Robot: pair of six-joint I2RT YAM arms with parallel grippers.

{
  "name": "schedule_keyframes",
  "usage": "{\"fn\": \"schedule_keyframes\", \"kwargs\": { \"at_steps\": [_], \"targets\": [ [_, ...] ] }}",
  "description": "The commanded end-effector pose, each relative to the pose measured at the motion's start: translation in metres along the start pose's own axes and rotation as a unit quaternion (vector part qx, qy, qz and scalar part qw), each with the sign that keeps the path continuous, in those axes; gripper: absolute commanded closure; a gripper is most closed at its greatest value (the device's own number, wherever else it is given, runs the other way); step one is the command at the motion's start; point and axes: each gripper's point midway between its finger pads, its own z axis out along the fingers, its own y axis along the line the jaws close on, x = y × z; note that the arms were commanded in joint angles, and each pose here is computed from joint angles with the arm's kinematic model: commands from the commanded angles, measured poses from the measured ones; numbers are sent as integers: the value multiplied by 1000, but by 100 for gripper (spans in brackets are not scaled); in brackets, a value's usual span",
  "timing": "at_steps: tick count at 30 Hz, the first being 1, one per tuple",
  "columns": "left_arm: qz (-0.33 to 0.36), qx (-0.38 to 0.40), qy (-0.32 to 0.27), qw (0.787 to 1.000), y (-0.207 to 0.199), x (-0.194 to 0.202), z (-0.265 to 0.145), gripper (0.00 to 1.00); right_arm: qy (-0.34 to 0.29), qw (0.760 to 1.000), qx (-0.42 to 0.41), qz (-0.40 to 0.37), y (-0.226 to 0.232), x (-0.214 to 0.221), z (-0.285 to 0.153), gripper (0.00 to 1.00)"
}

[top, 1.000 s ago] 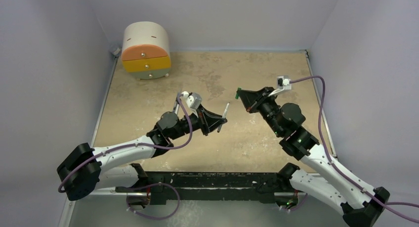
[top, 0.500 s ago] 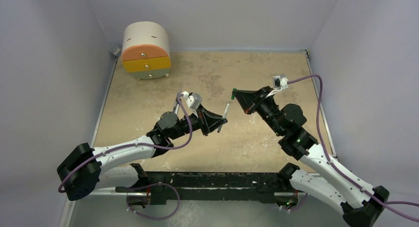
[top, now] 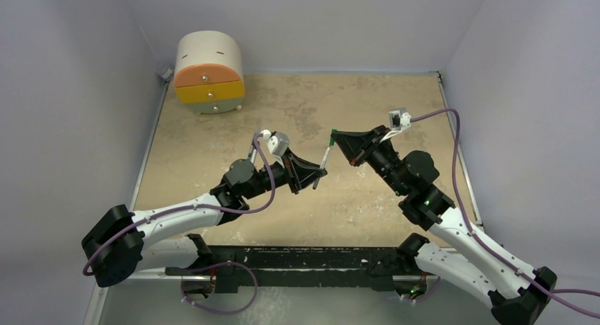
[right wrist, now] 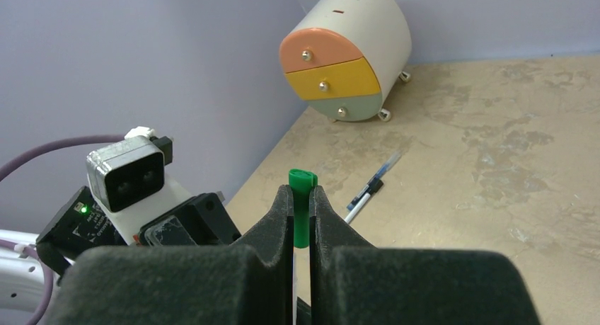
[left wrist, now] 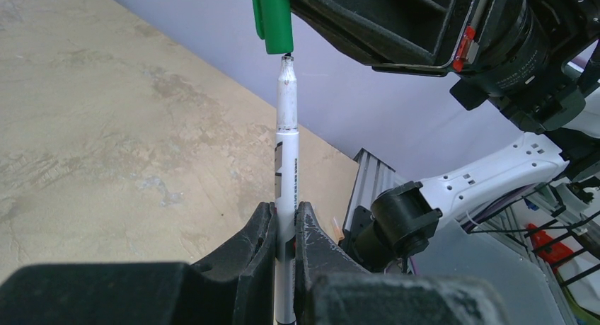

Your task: Insert the pens into the pen caps

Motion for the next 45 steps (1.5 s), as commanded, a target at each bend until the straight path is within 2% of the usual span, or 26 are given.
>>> {"fn": "schedule_keyframes", "kwargs": {
  "at_steps": [1, 20, 27, 35, 40, 41, 43, 45],
  "targets": [
    [9, 32, -40, 999, -21, -32, 5, 100, -22, 999, -30, -7, 13, -13, 1, 100],
    [13, 12, -50, 999, -16, -36, 2, 100, -11, 999, -49, -2, 18, -7, 0, 100],
    [13, -9, -86, 996, -8, -49, 4, 100, -10, 998, -58, 13, 19, -2, -5, 100],
    [22, 23, -131, 991, -22, -79, 20, 100, -5, 998, -62, 27, 16, 9, -8, 100],
    [42, 38, -129, 990, -28, -83, 27, 100, -7, 998, -58, 19, 15, 7, -10, 100],
    [46, 46, -122, 990, -31, -82, 28, 100, -10, 998, -54, 15, 14, 4, -10, 97],
    [53, 54, -104, 992, -33, -76, 30, 100, -16, 999, -46, 4, 14, -4, -13, 83],
    [58, 57, -88, 993, -33, -70, 31, 100, -21, 999, -42, -8, 16, -12, -15, 73]
  ]
}}
